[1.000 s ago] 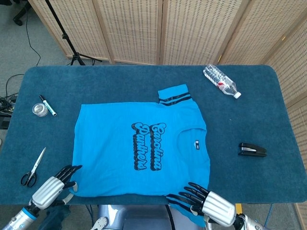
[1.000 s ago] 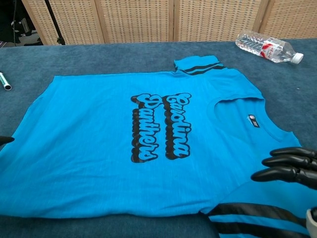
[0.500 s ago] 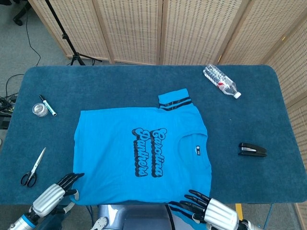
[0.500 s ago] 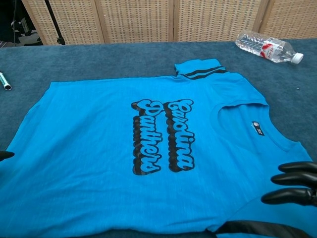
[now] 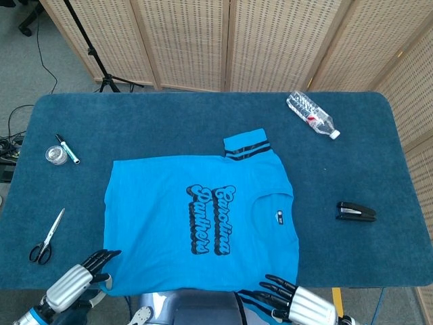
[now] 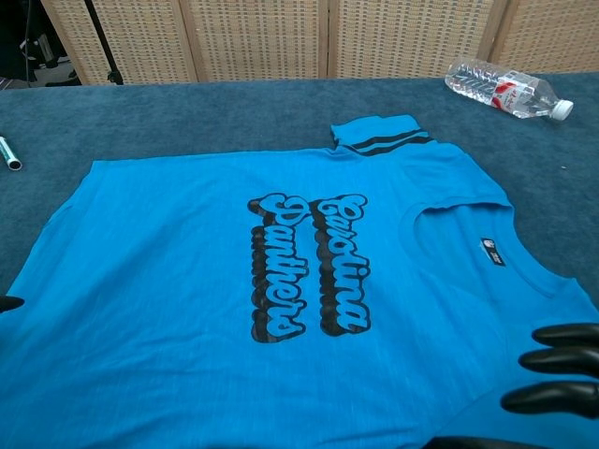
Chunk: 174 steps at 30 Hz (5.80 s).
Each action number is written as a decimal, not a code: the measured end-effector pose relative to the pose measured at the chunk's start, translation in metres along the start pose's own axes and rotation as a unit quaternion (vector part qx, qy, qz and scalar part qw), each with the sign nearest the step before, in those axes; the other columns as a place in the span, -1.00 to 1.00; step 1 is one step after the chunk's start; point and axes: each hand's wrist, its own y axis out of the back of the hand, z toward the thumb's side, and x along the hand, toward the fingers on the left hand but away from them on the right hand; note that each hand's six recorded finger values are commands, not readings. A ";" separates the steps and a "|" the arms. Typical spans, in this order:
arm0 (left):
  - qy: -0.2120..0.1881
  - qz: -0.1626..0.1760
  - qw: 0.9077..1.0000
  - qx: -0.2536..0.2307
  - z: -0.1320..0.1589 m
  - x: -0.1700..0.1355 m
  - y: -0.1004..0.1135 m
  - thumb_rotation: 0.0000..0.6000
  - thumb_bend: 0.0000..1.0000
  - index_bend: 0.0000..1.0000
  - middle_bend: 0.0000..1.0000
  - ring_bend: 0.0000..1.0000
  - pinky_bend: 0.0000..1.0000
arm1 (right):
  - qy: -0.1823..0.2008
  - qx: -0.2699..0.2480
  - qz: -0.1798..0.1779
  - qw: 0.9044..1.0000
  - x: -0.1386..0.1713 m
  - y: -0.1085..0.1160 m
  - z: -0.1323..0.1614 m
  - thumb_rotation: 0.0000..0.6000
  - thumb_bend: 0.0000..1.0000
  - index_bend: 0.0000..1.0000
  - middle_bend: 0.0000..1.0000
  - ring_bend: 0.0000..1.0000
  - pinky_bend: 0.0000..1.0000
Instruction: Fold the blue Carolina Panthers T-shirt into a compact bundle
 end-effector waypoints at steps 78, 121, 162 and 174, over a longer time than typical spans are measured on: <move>0.247 0.146 0.955 0.073 -0.065 0.211 0.170 1.00 0.21 0.63 -1.00 -1.00 -1.00 | -0.333 -0.131 -0.132 0.925 -0.190 0.167 -0.285 1.00 0.29 0.30 -0.77 -1.00 -1.00; 0.261 0.220 0.939 0.048 -0.095 0.238 0.180 1.00 -0.12 -1.00 -1.00 -1.00 -1.00 | -0.420 -0.147 -0.115 0.888 -0.229 0.144 -0.346 1.00 0.29 0.30 -0.77 -1.00 -1.00; 0.246 0.227 0.941 0.050 -0.083 0.211 0.191 1.00 -0.11 -1.00 -1.00 -1.00 -1.00 | -0.490 -0.110 -0.122 0.856 -0.244 0.173 -0.366 1.00 -1.00 -1.00 -1.00 -1.00 -1.00; 0.230 0.235 0.943 0.051 -0.072 0.198 0.195 1.00 -0.11 -1.00 -1.00 -1.00 -1.00 | -0.484 -0.104 -0.165 0.853 -0.232 0.194 -0.366 1.00 -1.00 -1.00 -1.00 -1.00 -1.00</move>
